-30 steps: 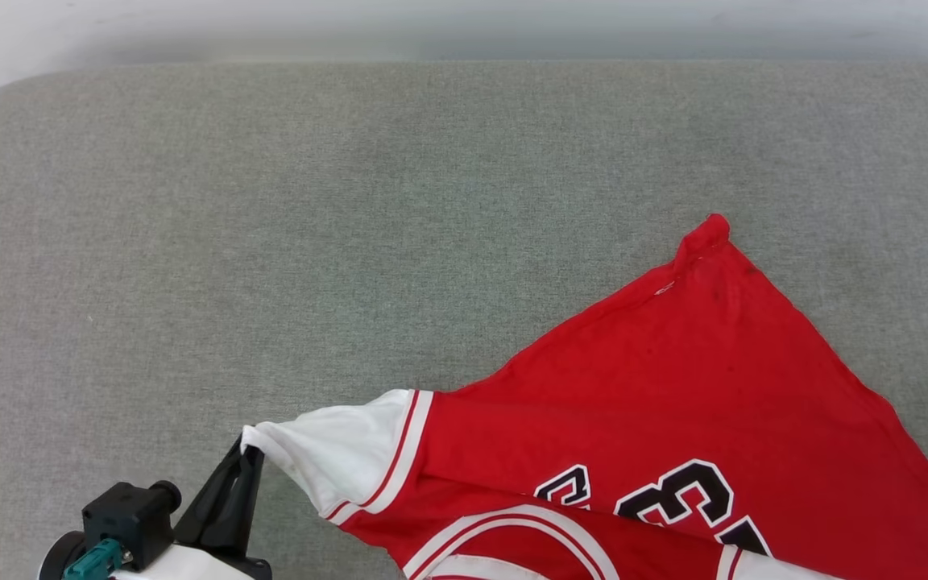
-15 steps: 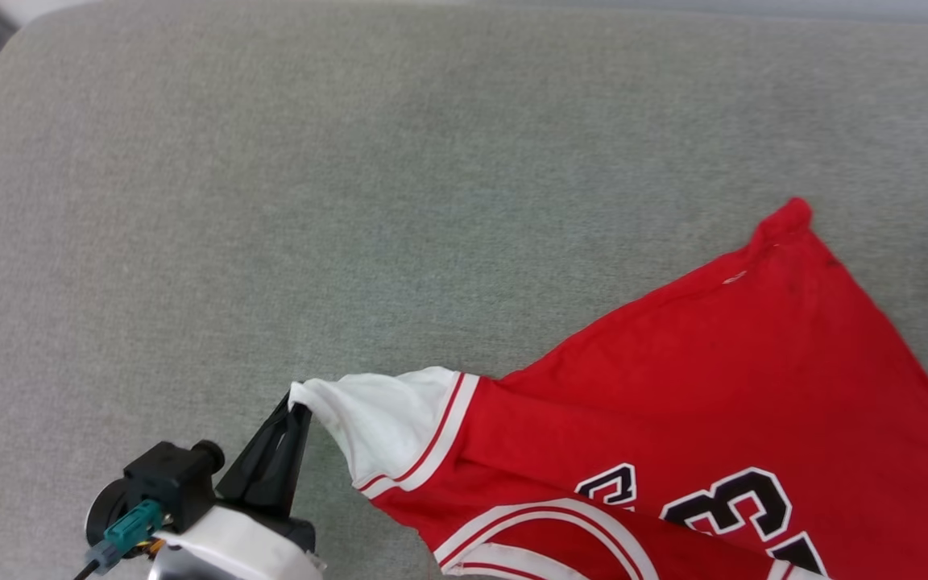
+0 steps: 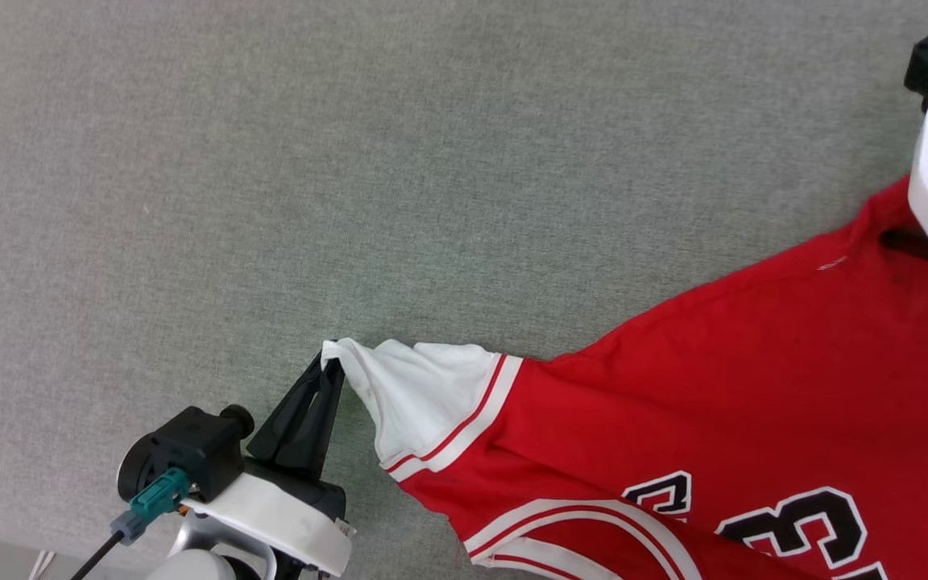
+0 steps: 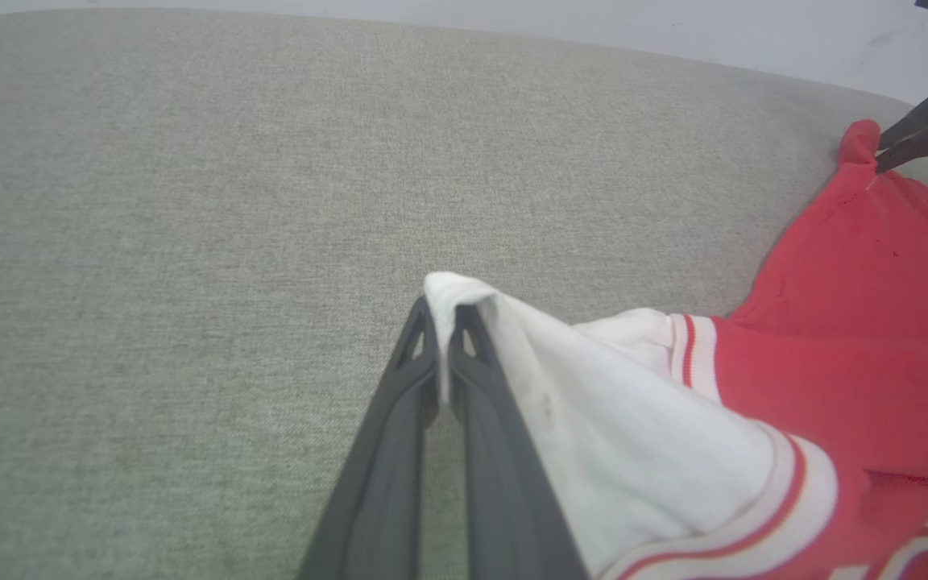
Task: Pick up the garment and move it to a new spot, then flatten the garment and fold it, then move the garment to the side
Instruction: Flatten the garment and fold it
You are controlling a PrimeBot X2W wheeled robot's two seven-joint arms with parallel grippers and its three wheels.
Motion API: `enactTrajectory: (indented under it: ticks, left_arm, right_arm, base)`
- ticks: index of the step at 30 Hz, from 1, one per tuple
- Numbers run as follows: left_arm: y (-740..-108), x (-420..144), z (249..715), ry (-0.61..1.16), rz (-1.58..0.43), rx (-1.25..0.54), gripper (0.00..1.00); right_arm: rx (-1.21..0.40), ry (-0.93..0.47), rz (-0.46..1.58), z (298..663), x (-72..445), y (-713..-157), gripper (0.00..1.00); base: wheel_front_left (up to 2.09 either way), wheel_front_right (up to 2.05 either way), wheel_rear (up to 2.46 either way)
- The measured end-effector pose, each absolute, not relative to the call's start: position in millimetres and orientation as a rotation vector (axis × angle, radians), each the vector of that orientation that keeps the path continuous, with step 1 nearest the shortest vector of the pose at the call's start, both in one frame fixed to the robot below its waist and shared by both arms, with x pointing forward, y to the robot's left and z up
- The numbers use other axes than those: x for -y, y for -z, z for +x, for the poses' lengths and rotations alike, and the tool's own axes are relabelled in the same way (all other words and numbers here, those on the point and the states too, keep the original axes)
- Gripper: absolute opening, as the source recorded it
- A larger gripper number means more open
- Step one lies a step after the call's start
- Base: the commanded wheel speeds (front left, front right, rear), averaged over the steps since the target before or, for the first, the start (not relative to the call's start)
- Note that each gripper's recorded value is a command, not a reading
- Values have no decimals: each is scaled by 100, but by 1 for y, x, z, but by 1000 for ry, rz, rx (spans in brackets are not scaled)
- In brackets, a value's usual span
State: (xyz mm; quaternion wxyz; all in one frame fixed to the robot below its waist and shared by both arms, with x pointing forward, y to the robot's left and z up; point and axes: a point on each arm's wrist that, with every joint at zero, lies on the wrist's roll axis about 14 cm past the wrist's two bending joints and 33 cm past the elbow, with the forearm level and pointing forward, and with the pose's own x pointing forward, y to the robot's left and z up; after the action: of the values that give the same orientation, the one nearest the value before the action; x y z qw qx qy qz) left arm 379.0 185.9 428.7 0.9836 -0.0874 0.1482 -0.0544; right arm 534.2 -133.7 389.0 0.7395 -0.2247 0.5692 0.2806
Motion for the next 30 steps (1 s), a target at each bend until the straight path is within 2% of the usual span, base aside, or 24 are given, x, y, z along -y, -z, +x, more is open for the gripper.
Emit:
enactTrajectory:
  ticks: [7,8,9,16,22,30]
  left_arm:
    - [-419,-188,379,95,-177,-321,0]
    - [-420,-188,380,96,-177,-319,0]
    - [-420,-187,380,100,-178,-316,0]
    - [-439,-185,381,139,-151,-256,0]
    - [-473,-191,386,167,-100,-166,0]
    - [-546,-176,414,260,-43,29,0]
  right_arm:
    - [-1288,-639,-480,526,133,-360,100]
    - [-1279,-641,-480,525,133,-360,65]
    - [-1267,-642,-481,525,134,-362,0]
    - [-1152,-670,-419,516,125,-388,0]
    - [-951,-680,-356,518,117,-443,0]
    - [-648,-618,-301,521,136,-527,0]
  base:
    - [0,0,0]
    - [0,0,0]
    - [0,0,0]
    - [0,0,0]
    - [0,0,0]
    - [0,0,0]
